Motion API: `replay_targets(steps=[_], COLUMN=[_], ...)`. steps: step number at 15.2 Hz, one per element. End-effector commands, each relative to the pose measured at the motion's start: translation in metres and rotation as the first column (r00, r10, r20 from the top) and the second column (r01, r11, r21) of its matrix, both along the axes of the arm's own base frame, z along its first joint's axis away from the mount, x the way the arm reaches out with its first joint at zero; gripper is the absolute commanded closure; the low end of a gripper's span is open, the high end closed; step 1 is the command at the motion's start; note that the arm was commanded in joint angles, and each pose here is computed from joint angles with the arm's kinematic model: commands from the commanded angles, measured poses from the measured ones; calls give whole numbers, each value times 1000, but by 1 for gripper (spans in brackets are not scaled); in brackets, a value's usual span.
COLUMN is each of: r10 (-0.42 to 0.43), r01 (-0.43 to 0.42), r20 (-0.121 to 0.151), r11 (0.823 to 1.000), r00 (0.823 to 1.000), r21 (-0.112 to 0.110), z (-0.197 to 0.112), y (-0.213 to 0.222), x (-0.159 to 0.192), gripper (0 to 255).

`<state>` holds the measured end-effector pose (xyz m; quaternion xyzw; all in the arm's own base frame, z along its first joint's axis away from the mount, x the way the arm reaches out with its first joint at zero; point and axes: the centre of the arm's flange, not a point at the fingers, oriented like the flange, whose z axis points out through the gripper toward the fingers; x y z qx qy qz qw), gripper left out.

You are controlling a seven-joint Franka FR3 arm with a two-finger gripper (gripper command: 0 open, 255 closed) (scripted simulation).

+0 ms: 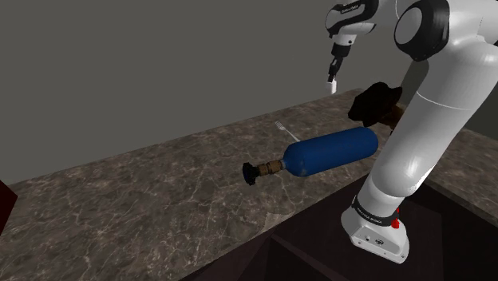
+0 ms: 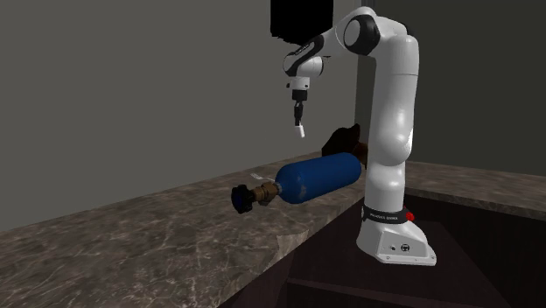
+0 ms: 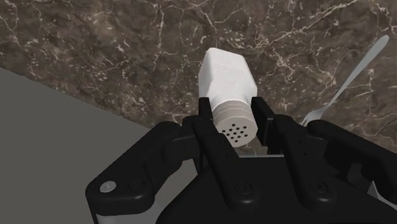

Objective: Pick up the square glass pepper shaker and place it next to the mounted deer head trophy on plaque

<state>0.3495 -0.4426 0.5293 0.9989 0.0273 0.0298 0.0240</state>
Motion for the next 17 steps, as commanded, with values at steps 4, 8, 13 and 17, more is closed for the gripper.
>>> replay_targets(steps=[4,8,13,17], r10=[0,0,0,0], r01=[0,0,0,0], r20=[1,1,1,1], r11=[1000,1000,1000,1000], r00=[1000,1000,1000,1000], r21=[0,0,0,0], z=[-26,-47,-73,-94], y=[0,0,0,0], x=[0,0,0,0], gripper=[255,255,255,255])
